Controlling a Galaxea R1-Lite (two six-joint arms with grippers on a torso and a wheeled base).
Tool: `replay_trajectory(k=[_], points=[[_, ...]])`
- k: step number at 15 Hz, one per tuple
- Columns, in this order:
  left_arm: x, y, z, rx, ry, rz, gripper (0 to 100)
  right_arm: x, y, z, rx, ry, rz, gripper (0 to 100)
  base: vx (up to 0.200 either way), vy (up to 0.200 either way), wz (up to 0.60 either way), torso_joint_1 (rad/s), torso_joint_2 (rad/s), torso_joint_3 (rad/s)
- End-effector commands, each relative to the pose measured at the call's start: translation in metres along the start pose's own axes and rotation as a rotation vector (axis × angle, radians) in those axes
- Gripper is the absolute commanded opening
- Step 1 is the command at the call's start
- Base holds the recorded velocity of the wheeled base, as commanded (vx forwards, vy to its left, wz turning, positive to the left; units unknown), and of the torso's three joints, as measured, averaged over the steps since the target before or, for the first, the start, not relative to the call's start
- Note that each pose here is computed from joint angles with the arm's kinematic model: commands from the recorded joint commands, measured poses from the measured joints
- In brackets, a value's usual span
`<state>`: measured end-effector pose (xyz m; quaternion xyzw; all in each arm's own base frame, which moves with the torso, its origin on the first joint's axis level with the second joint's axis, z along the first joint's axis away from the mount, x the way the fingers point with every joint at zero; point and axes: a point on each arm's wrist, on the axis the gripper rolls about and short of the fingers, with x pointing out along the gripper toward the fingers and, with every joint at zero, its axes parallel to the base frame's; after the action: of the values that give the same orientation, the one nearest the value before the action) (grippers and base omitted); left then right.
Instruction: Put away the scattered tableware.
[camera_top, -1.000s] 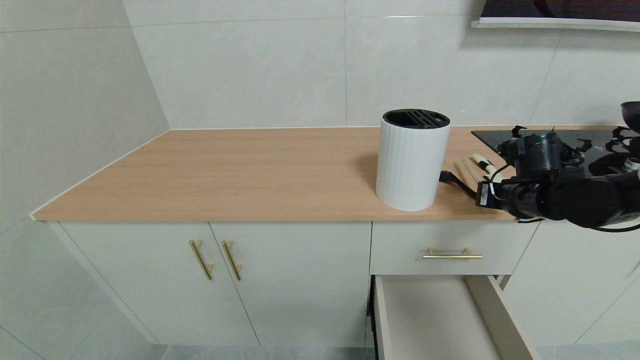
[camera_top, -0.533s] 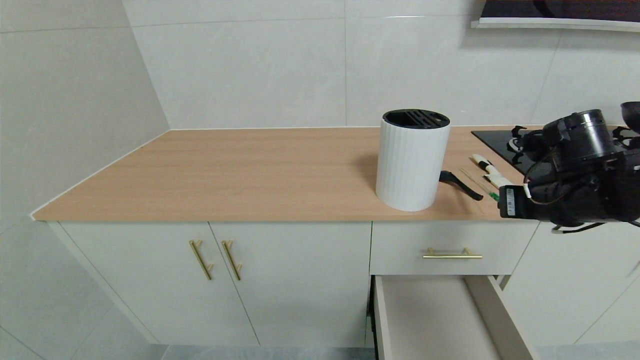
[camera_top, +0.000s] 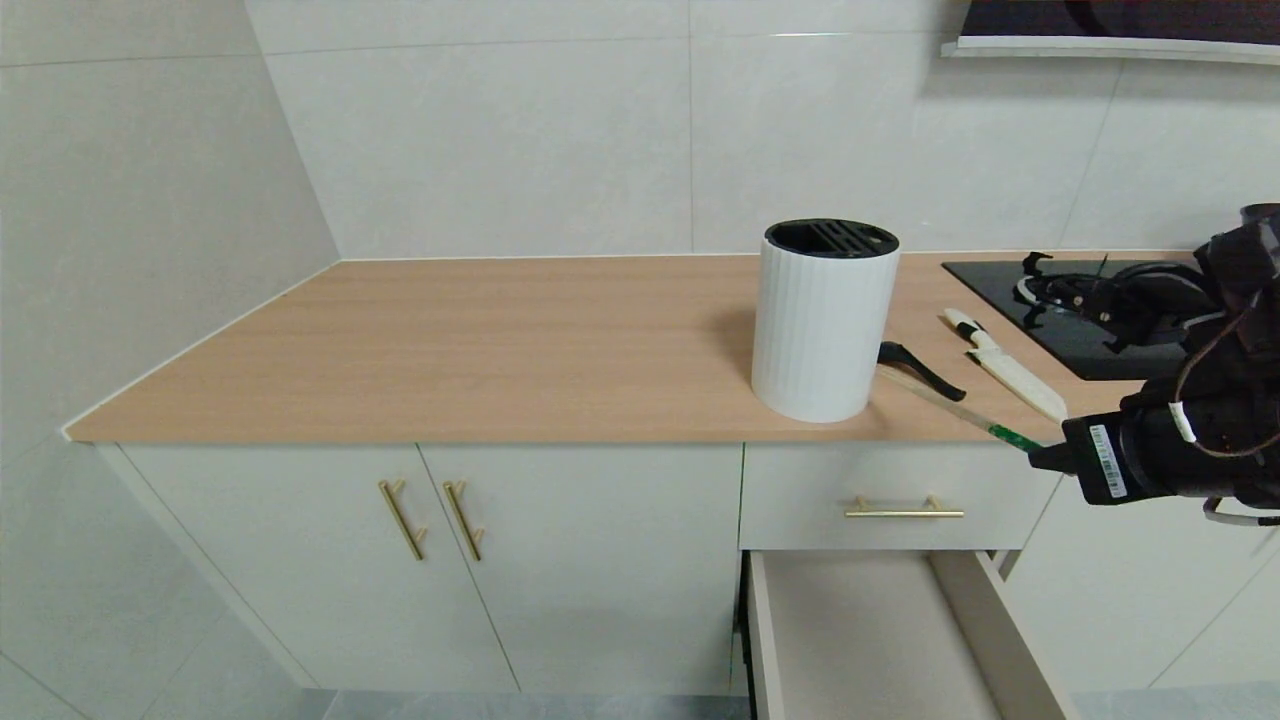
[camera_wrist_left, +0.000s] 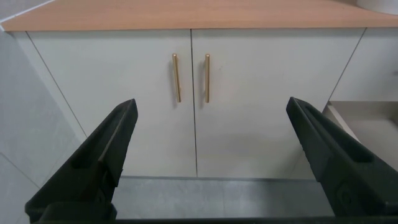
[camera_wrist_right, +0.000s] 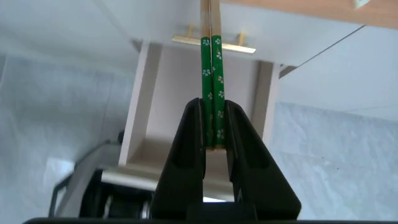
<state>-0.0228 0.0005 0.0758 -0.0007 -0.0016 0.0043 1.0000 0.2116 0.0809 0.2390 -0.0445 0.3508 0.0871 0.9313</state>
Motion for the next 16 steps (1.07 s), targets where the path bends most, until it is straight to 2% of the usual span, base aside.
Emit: replay_trajectory(k=[1, 5, 10, 16], points=[[0.000, 0.000, 0.000, 0.000, 0.000, 0.001, 100, -0.007, 0.015, -0.010, -0.056, 0.012, 0.054, 0, 0.000, 0.000, 0.00, 0.000, 0.00, 0.000], [0.000, 0.000, 0.000, 0.000, 0.000, 0.002, 100, 0.000, 0.029, -0.019, -0.107, 0.055, 0.091, 0, 0.000, 0.000, 0.00, 0.000, 0.00, 0.000], [0.000, 0.000, 0.000, 0.000, 0.000, 0.001, 100, 0.002, 0.033, -0.025, -0.148, 0.073, 0.102, 0, 0.000, 0.000, 0.00, -0.014, 0.04, 0.020], [0.000, 0.000, 0.000, 0.000, 0.000, 0.001, 100, 0.006, 0.034, -0.029, -0.173, 0.089, 0.101, 0, 0.000, 0.000, 0.00, -0.176, 0.43, 0.255]])
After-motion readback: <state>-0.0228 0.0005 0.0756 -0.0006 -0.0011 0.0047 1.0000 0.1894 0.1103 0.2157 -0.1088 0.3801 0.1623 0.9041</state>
